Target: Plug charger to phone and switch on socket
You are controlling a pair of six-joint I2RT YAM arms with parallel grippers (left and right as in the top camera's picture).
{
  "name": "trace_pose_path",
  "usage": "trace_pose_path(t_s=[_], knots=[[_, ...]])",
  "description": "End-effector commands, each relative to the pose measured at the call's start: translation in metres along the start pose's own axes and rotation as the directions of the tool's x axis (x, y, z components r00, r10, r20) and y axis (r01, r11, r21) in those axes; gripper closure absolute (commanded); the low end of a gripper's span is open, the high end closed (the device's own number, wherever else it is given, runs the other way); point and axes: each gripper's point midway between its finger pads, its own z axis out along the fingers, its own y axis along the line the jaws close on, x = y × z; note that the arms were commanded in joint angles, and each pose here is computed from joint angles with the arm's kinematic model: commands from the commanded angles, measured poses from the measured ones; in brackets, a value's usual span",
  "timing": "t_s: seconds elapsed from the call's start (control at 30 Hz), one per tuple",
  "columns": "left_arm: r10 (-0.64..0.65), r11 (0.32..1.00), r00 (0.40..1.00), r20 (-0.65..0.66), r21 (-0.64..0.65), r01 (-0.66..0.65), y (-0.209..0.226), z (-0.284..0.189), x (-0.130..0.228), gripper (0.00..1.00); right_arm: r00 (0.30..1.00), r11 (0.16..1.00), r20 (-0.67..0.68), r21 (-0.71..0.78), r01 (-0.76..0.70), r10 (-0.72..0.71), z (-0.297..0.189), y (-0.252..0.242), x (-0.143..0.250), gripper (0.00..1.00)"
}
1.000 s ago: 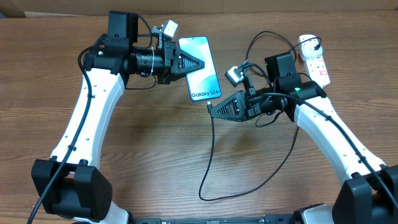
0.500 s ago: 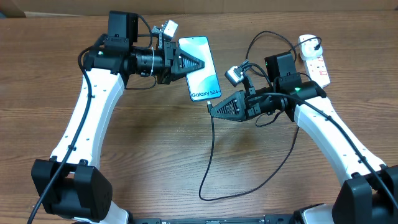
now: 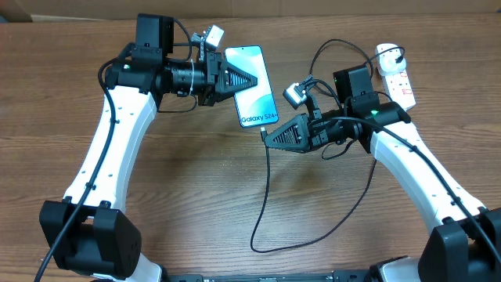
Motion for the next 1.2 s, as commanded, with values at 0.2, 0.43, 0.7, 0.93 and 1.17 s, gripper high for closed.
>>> trace_pose_path(t_s=[0.2,0.43,0.7,0.93,1.17], knots=[[0.034,0.999,0.999,-0.033,0.044,-0.032,-0.0069,0.0030,0.0053,0.96,0.998,0.998,-0.013,-0.030,0.060,-0.060,0.0015,0.0197,-0.0023,0.96],[0.031,0.998,0.999,-0.035,0.046,-0.030,-0.0075,0.0029,0.0056,0.96,0.996,0.996,-0.032,-0.037,0.077,-0.078,0.0080,0.0211,0.0002,0.96],[0.033,0.998,0.998,-0.045,0.063,-0.030,-0.0102,0.0026,0.0073,0.96,0.996,0.996,-0.031,-0.036,0.082,-0.084,0.0077,0.0211,-0.0004,0.96],[0.035,0.998,0.998,-0.043,0.062,-0.033,-0.0099,0.0021,0.0069,0.96,0.996,0.996,-0.031,-0.037,0.083,-0.084,0.0077,0.0212,-0.0004,0.96],[0.039,0.997,0.998,-0.042,0.062,-0.036,-0.0097,0.0017,0.0066,0.96,0.997,0.997,-0.002,-0.027,0.079,-0.079,-0.0019,0.0198,-0.0056,0.96]])
